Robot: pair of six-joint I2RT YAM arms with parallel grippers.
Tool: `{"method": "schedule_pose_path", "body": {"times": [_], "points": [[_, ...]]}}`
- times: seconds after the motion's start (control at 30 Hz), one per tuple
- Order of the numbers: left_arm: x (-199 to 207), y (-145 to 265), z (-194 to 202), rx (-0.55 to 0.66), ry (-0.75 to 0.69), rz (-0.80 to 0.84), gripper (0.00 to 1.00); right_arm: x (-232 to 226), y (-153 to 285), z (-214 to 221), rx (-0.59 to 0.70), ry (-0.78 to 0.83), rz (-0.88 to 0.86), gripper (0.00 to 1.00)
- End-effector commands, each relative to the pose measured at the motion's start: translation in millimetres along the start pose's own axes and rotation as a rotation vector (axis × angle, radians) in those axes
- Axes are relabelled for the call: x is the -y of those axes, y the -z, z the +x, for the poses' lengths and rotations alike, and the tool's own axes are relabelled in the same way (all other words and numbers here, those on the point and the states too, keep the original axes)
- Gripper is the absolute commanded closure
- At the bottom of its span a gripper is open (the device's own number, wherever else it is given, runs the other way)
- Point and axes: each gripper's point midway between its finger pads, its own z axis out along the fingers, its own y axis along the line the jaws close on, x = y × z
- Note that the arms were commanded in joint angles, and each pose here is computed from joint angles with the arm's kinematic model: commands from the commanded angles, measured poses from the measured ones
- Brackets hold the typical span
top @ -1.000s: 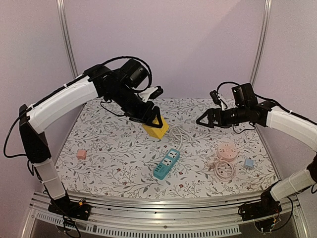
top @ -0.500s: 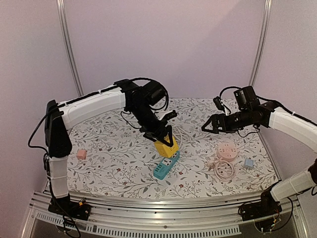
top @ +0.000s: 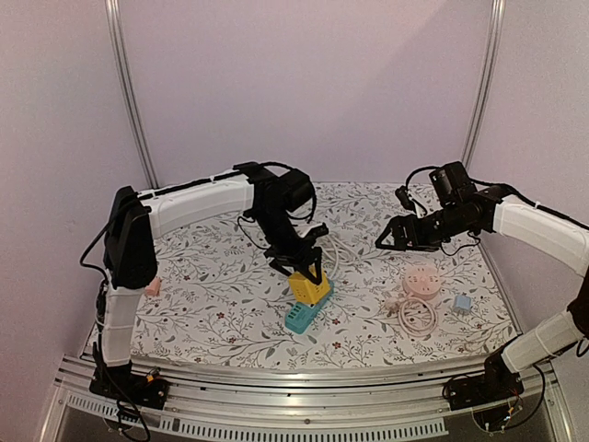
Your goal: Insert the plug
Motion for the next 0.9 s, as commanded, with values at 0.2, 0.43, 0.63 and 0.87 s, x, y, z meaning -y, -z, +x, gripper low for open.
{"method": "schedule_pose_path", "body": {"times": [0.2,0.43,0.63,0.87], "points": [[-16,5,-4,0.008,0.071,-0.043,1.00,0,7,6,-0.005,-0.015,0.005,0.01],[-19,0,-11,0.025,0.077,-0.047,1.00,-2,8,10,-0.006,-0.027,-0.011,0.01],[-28,-10,-12,0.016,0.077,-0.073,1.00,-4,9,11,-0.008,-0.041,-0.020,0.01],[-33,-14,-14,0.018,0.072,-0.090,1.00,-2,10,15,-0.003,-0.044,-0.019,0.01]]}}
